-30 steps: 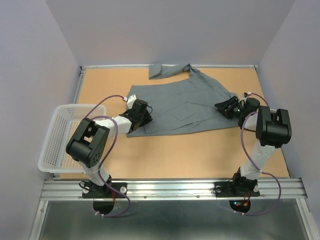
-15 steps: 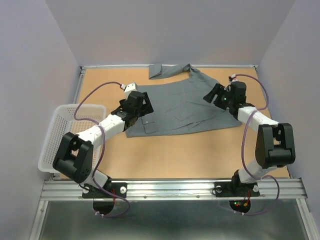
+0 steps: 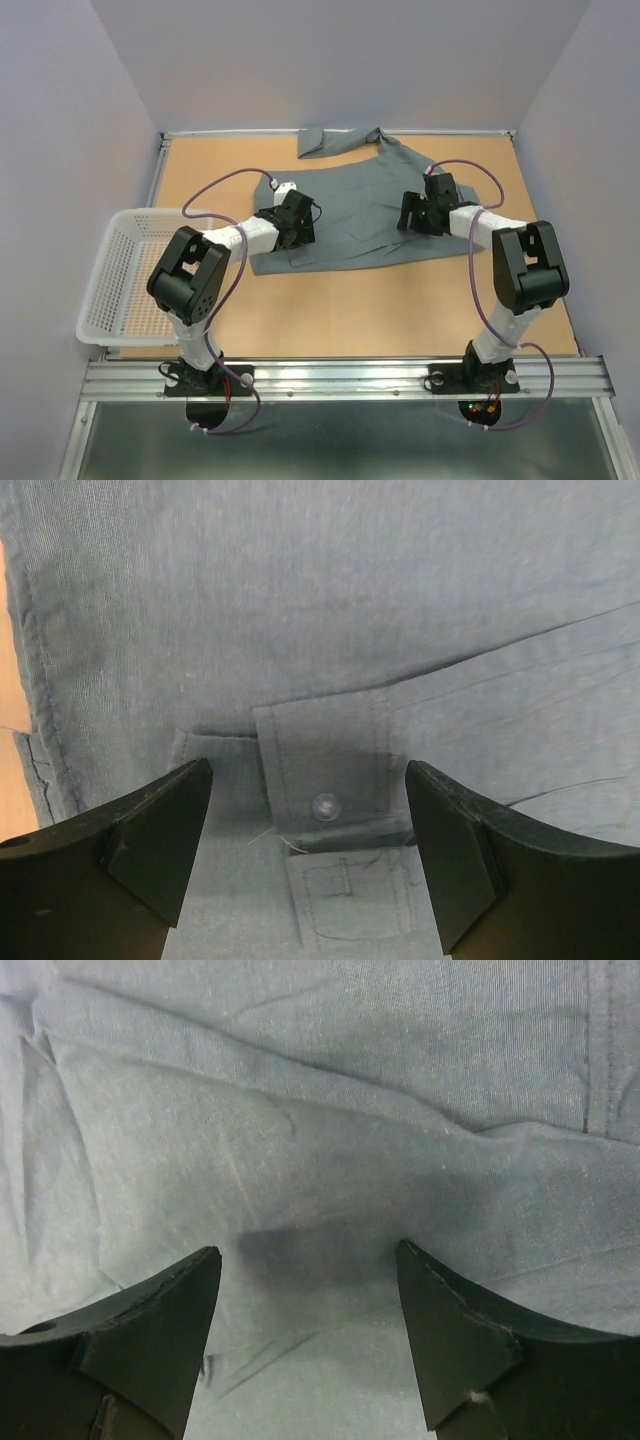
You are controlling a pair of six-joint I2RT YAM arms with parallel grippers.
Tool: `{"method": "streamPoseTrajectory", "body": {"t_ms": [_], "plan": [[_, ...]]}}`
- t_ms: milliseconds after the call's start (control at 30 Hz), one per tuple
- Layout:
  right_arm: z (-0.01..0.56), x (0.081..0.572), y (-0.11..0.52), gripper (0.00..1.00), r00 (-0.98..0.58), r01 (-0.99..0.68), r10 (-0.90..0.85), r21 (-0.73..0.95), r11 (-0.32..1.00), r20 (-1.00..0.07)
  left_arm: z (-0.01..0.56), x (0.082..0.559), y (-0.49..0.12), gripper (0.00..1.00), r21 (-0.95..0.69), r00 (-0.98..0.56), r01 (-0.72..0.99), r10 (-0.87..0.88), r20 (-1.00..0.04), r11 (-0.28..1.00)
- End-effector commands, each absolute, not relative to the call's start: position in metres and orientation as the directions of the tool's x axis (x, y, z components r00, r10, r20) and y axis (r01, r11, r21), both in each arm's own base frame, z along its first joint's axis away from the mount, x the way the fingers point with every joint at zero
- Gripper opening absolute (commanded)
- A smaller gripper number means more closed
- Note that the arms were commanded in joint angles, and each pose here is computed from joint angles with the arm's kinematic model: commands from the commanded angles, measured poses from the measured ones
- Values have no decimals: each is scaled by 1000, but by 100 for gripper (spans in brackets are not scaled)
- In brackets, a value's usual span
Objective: Fold and stack the long sleeve shirts
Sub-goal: Fold the shirt
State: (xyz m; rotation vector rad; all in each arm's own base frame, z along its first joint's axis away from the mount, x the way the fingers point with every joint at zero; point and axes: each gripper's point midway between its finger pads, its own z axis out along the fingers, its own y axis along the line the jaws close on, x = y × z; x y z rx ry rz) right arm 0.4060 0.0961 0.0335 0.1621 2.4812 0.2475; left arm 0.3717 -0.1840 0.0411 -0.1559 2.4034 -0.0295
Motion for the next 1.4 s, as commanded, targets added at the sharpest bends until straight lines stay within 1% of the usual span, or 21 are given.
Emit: {"method": "streamPoseTrajectory", "body": {"t_ms": [0, 100, 200, 300, 333, 433, 533, 600, 633, 667, 700, 733, 800, 833, 900, 933, 1033, 1167, 1267, 1333, 1367], "plan": [[13, 383, 78, 77, -846, 103, 141, 103, 989, -514, 47, 371, -183, 90, -37, -749, -99, -99, -655, 994], [9, 361, 73, 77, -869, 133, 162, 93, 987, -469, 33, 353, -181, 90, -35, -797, -88, -92, -597, 995], [-3, 317, 69, 77, -916, 166, 183, 79, 983, -357, 17, 323, -176, 90, -30, -859, -65, -71, -507, 997], [1, 291, 69, 77, -934, 195, 212, 87, 977, -287, 17, 305, -173, 90, -35, -882, -40, -52, -468, 999], [2, 274, 72, 77, -949, 201, 218, 95, 975, -229, 13, 290, -172, 89, -32, -903, -20, -32, -428, 999], [13, 247, 84, 77, -967, 190, 210, 141, 972, -144, 22, 269, -168, 90, -17, -920, 30, 21, -392, 999], [22, 236, 80, 77, -971, 185, 201, 125, 975, -127, 37, 256, -174, 90, -71, -925, 67, 35, -377, 995], [31, 245, 77, 77, -966, 193, 208, 109, 975, -155, 51, 260, -175, 90, -88, -913, 64, 23, -407, 994], [35, 249, 78, 77, -964, 191, 209, 117, 975, -163, 70, 271, -177, 90, -102, -890, 60, 7, -456, 993], [48, 263, 82, 77, -960, 174, 200, 139, 975, -198, 89, 286, -176, 90, -123, -864, 44, -24, -502, 991], [55, 272, 84, 77, -955, 167, 197, 151, 974, -221, 91, 290, -170, 90, -119, -860, 27, -38, -510, 993], [63, 280, 86, 76, -950, 160, 196, 158, 974, -242, 107, 304, -171, 90, -136, -835, 16, -61, -547, 991], [81, 302, 87, 76, -932, 147, 192, 165, 975, -307, 121, 326, -163, 90, -140, -801, -14, -95, -591, 990], [101, 324, 89, 76, -909, 134, 193, 179, 975, -370, 135, 342, -156, 90, -156, -775, -35, -125, -620, 987], [112, 346, 84, 76, -893, 122, 187, 179, 976, -409, 145, 362, -150, 90, -154, -746, -40, -132, -653, 987], [133, 368, 81, 76, -861, 125, 206, 199, 972, -466, 158, 378, -144, 90, -168, -716, -64, -163, -679, 984], [147, 400, 77, 78, -834, 102, 211, 233, 967, -511, 169, 405, -140, 90, -168, -693, -67, -166, -701, 984], [182, 450, 64, 87, -761, 69, 287, 366, 928, -582, 171, 434, -134, 90, -129, -675, -60, -135, -725, 990], [187, 480, 56, 94, -731, 30, 269, 364, 931, -627, 167, 455, -120, 90, -97, -675, -76, -122, -728, 992], [190, 493, 48, 96, -719, -2, 246, 356, 935, -650, 164, 468, -111, 90, -76, -677, -100, -124, -725, 992], [177, 499, 48, 96, -733, -31, 204, 331, 943, -649, 163, 473, -105, 90, -67, -677, -104, -120, -726, 992]]}}
